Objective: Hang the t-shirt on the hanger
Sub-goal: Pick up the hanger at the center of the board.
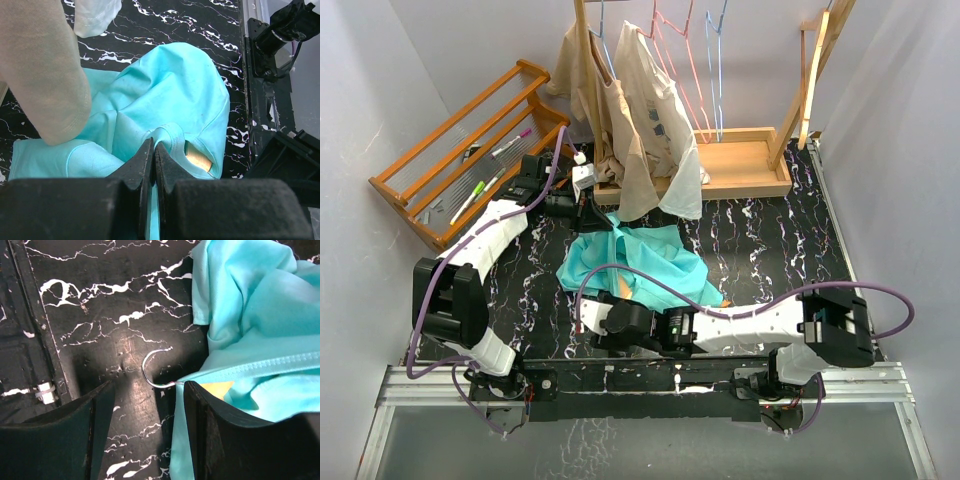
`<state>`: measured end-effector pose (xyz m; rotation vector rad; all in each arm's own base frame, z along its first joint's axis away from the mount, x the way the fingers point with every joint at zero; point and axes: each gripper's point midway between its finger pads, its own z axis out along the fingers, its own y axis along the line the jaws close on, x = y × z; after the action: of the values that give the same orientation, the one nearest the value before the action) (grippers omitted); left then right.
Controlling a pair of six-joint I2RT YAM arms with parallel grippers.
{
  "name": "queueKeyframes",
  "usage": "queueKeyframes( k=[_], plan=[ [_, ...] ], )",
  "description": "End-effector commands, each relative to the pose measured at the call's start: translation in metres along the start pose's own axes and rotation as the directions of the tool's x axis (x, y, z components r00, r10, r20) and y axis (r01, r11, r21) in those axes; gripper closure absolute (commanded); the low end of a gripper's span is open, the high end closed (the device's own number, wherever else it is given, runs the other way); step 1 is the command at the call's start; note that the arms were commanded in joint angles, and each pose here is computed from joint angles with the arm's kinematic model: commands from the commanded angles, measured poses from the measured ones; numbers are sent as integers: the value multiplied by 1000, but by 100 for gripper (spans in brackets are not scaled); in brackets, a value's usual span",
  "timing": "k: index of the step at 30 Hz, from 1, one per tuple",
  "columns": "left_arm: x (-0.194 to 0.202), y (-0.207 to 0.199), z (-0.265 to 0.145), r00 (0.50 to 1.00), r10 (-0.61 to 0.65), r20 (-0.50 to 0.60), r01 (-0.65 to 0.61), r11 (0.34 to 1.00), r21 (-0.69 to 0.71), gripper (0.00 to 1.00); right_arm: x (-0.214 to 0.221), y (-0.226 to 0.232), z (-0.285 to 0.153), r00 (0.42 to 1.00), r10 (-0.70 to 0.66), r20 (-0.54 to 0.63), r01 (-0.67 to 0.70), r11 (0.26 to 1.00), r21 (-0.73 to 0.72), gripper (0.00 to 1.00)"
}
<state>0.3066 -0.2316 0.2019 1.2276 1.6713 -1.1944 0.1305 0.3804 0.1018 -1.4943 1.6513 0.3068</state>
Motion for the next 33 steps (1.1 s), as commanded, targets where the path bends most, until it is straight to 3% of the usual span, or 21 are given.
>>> queueKeyframes(
  k=[1,8,11,16,20,21,33],
  plan=[
    [-25,-9,-4,997,59,52,-61,998,33,100,-36,4,13,995,-5,103,6,1000,-4,42],
    [-27,-11,-5,996,66,53,-68,997,31,100,-26,3,36,997,-50,60,47,998,49,42],
    [-27,-12,-6,996,65,53,-67,997,33,100,-20,-8,40,997,-69,36,64,991,121,48],
    [-26,-14,-7,996,66,55,-68,997,34,100,-20,-30,34,996,-87,34,76,965,249,62],
    [-27,-15,-7,996,63,56,-66,997,38,100,-29,-44,23,994,-90,58,67,945,321,90],
    [-27,-15,-7,996,65,56,-67,997,37,100,-34,-47,18,993,-86,75,57,942,331,92],
    [-31,-14,-9,995,79,60,-80,997,22,100,-68,-94,-49,982,4,187,-83,907,414,92]
  ],
)
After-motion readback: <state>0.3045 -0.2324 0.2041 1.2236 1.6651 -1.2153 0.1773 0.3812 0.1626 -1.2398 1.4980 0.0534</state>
